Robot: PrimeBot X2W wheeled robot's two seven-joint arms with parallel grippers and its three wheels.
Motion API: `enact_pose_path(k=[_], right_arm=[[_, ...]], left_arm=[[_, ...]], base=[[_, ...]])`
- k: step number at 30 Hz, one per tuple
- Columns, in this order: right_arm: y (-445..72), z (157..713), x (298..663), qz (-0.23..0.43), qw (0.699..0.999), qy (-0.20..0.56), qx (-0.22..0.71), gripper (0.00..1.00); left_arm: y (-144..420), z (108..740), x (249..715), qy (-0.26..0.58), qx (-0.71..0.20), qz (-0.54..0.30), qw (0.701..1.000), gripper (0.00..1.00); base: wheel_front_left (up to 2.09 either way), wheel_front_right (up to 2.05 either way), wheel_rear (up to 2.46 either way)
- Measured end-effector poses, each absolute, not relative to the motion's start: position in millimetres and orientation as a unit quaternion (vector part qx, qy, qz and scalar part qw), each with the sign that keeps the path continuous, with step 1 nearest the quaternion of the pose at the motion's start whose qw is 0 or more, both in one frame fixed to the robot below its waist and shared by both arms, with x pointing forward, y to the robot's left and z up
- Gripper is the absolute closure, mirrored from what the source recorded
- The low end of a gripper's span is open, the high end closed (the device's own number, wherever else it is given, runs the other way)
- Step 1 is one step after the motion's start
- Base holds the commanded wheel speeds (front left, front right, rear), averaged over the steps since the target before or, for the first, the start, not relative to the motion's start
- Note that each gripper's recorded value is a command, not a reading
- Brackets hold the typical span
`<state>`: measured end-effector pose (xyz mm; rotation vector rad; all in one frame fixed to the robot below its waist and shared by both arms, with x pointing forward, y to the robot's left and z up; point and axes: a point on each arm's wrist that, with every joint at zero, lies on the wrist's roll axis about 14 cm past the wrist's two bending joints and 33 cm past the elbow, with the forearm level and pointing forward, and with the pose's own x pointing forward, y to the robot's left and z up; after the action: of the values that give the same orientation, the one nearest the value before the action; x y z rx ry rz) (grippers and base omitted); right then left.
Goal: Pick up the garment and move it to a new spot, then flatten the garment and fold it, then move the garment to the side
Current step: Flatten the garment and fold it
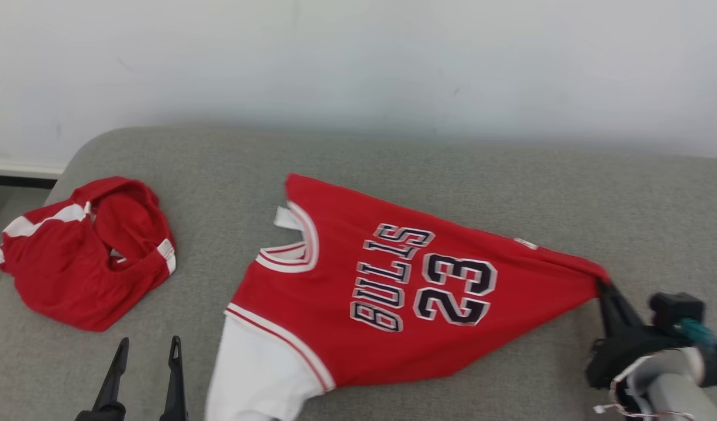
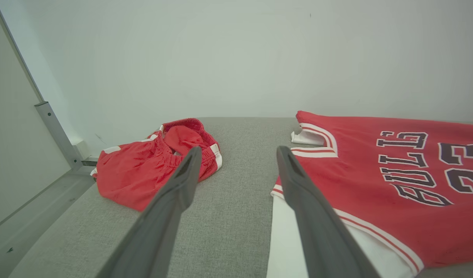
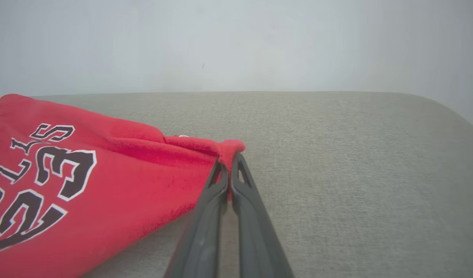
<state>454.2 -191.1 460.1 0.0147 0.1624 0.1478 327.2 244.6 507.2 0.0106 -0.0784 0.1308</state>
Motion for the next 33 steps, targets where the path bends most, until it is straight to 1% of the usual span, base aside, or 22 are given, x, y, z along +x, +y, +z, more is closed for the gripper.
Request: enact_pose_path(k=[4,7,10,13,18,23,29,33], right_arm=[[-248,472,438,0.012,0.998,0.061,-0.002,1.00],[-275,477,424,-0.019,0.998,0.060,-0.007,1.00],[-279,481,417,-0.025,0.998,0.061,-0.005,1.00],[-267,485,416,-0.015,0.998,0.060,-0.006,1.00],[-222,496,429,0.036,0.998,0.055,0.000,1.00],[-160,521,458,0.107,0.994,0.035,0.003,1.00],[-80,547,491,0.193,0.981,0.017,-0.007,1.00],[-28,545,499,0.248,0.968,0.029,-0.027,1.00]], left_arm=[[236,508,332,-0.041,0.003,0.050,0.998,0.00],[229,509,336,-0.043,0.000,0.040,0.998,0.00],[224,509,338,-0.044,-0.003,0.034,0.998,0.00],[222,508,337,-0.043,-0.004,0.031,0.999,0.00],[223,505,332,-0.039,-0.007,0.033,0.999,0.00],[228,504,326,-0.037,-0.006,0.041,0.998,0.00],[233,503,320,-0.036,-0.011,0.053,0.998,0.00],[235,500,316,-0.030,-0.013,0.060,0.998,0.00]], base=[[0.00,0.00,0.00],[0.00,0.00,0.00],[0.00,0.00,0.00],[0.00,0.00,0.00],[0.00,0.00,0.00],[0.00,0.00,0.00],[0.00,0.00,0.00],[0.00,0.00,0.00]])
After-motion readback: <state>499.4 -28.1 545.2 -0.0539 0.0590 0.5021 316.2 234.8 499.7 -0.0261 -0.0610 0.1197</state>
